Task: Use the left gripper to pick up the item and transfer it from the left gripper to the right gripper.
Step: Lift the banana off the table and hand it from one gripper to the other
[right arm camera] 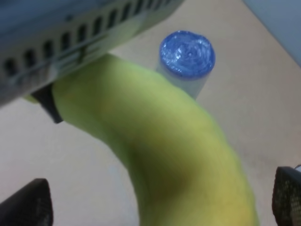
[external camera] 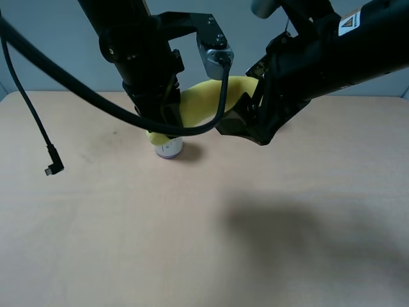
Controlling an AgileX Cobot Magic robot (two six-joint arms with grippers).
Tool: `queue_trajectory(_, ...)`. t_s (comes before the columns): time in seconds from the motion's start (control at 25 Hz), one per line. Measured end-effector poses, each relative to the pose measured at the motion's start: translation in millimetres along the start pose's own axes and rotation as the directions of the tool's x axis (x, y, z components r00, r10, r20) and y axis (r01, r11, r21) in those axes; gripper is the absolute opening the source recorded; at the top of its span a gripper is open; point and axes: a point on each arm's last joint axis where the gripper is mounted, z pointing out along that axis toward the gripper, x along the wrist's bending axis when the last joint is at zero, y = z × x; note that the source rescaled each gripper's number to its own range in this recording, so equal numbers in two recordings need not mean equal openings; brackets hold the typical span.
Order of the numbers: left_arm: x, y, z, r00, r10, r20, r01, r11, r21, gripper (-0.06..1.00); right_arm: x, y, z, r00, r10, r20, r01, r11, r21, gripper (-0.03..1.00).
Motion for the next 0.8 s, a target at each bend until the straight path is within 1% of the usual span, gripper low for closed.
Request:
queue_trajectory(0.08, -0.5, 0.5, 0.0, 1.0, -0.003, 0.006, 0.003, 1.0, -0.006, 0.0, -0.3, -1.0, 2.9, 1.0, -0.004, 0.0, 0.004, 1.0, 0.009, 1.0)
queue_trajectory(0.12, -0.6, 0.6, 0.0, 1.0, -0.004, 0.007, 0.004, 1.0, -0.007, 0.0, -0.6, -1.6, 4.5, 1.0, -0.007, 0.0, 0.007, 1.0, 0.014, 0.96)
queue_trajectory(0.2, -0.8, 0.8, 0.0, 1.0, -0.005, 0.009, 0.005, 1.0, -0.009, 0.0, -0.9, -2.4, 6.1, 1.0, -0.013, 0.001, 0.013, 1.0, 0.021, 0.87)
queue_trajectory(0.24, -0.8, 0.8, 0.0, 1.0, -0.005, 0.009, 0.005, 1.0, -0.009, 0.0, -1.0, -2.7, 6.8, 1.0, -0.016, 0.002, 0.016, 1.0, 0.024, 0.79)
queue_trajectory(0.36, -1.0, 0.6, 0.0, 1.0, -0.005, 0.011, 0.005, 1.0, -0.007, 0.0, -1.3, -3.3, 7.9, 1.0, -0.023, 0.004, 0.023, 0.999, 0.029, 0.5)
queue_trajectory(0.4, -1.1, 0.6, 0.0, 1.0, -0.003, 0.012, 0.003, 1.0, -0.006, 0.0, -1.5, -3.4, 7.9, 1.0, -0.028, 0.005, 0.028, 0.999, 0.031, 0.37)
queue_trajectory(0.48, -1.1, 0.7, 0.0, 1.0, -0.004, 0.012, 0.004, 1.0, -0.007, 0.0, -1.5, -3.5, 7.9, 1.0, -0.03, 0.005, 0.03, 0.999, 0.032, 0.05)
queue_trajectory(0.52, -1.1, 0.8, 0.0, 1.0, -0.003, 0.012, 0.003, 1.0, -0.009, 0.0, -1.3, -3.9, 7.9, 1.0, -0.03, 0.003, 0.03, 0.999, 0.036, 0.0)
queue_trajectory(0.76, -0.1, 1.9, 0.0, 1.0, -0.003, 0.001, 0.003, 1.0, -0.02, 0.01, -1.3, -4.4, 7.9, 0.999, -0.036, 0.002, 0.036, 0.999, 0.041, 0.01)
queue_trajectory(0.8, 0.2, 2.1, -0.4, 1.0, -0.003, -0.004, 0.003, 1.0, -0.024, 0.07, -1.2, -4.6, 7.9, 0.999, -0.037, 0.001, 0.037, 0.998, 0.044, 0.01)
